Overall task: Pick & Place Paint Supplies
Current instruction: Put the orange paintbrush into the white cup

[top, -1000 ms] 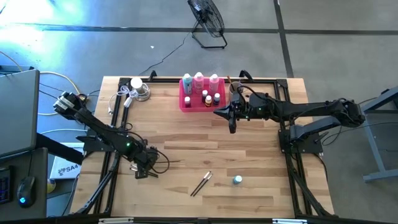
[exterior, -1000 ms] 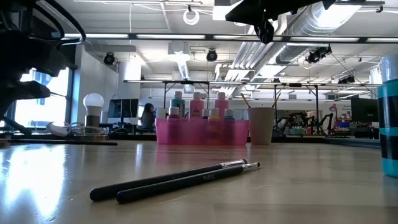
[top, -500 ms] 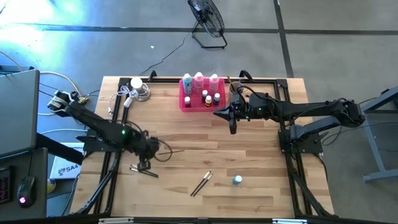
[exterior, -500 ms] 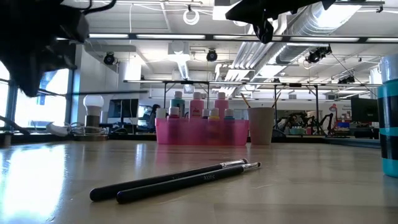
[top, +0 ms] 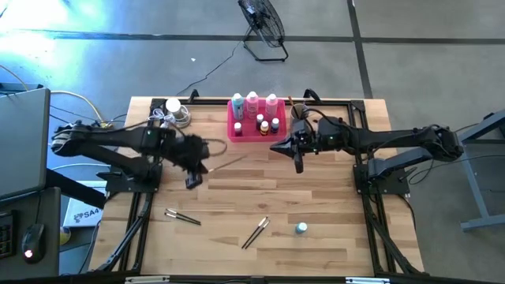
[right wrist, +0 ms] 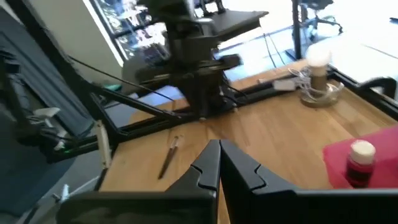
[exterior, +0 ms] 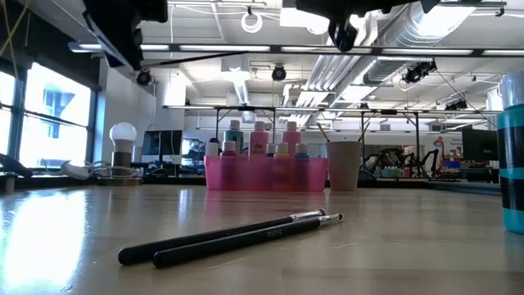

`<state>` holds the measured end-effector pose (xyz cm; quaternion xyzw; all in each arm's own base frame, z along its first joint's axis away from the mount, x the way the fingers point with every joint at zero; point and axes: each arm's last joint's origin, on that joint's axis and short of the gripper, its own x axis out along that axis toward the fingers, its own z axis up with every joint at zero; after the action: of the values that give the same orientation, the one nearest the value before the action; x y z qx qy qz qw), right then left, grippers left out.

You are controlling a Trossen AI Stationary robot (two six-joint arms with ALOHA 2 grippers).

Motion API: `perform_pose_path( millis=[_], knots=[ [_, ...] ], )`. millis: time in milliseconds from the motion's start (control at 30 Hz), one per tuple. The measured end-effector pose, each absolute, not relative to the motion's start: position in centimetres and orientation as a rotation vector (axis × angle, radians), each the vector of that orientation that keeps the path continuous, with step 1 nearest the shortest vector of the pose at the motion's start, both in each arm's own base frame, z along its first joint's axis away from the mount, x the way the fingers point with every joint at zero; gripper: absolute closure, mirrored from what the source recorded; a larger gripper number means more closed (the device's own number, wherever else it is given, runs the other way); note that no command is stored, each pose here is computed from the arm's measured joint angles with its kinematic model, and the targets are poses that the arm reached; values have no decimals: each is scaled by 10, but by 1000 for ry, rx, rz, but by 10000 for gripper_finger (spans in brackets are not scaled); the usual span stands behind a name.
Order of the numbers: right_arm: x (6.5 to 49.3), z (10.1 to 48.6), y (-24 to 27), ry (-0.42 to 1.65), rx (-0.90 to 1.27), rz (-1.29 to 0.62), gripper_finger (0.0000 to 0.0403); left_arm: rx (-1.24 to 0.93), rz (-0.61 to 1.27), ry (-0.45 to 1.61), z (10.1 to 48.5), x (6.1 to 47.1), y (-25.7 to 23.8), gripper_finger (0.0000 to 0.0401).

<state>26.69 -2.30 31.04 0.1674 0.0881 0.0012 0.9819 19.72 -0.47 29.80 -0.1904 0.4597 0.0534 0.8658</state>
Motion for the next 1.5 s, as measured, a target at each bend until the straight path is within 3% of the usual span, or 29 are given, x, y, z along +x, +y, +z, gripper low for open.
perform_pose_path(
  millis=[400,767,1200,1500],
  knots=[
    [245,342,-18,47,243,-2,401,-533,236,904,344,196,45,401],
    [252,386,3,48,-302,-274,401,-591,235,939,376,224,78,401],
    [300,347,20,348,-910,-437,401,-620,218,944,411,253,94,401],
    [331,327,24,358,-1161,-437,401,-662,238,935,414,259,96,401]
  ],
)
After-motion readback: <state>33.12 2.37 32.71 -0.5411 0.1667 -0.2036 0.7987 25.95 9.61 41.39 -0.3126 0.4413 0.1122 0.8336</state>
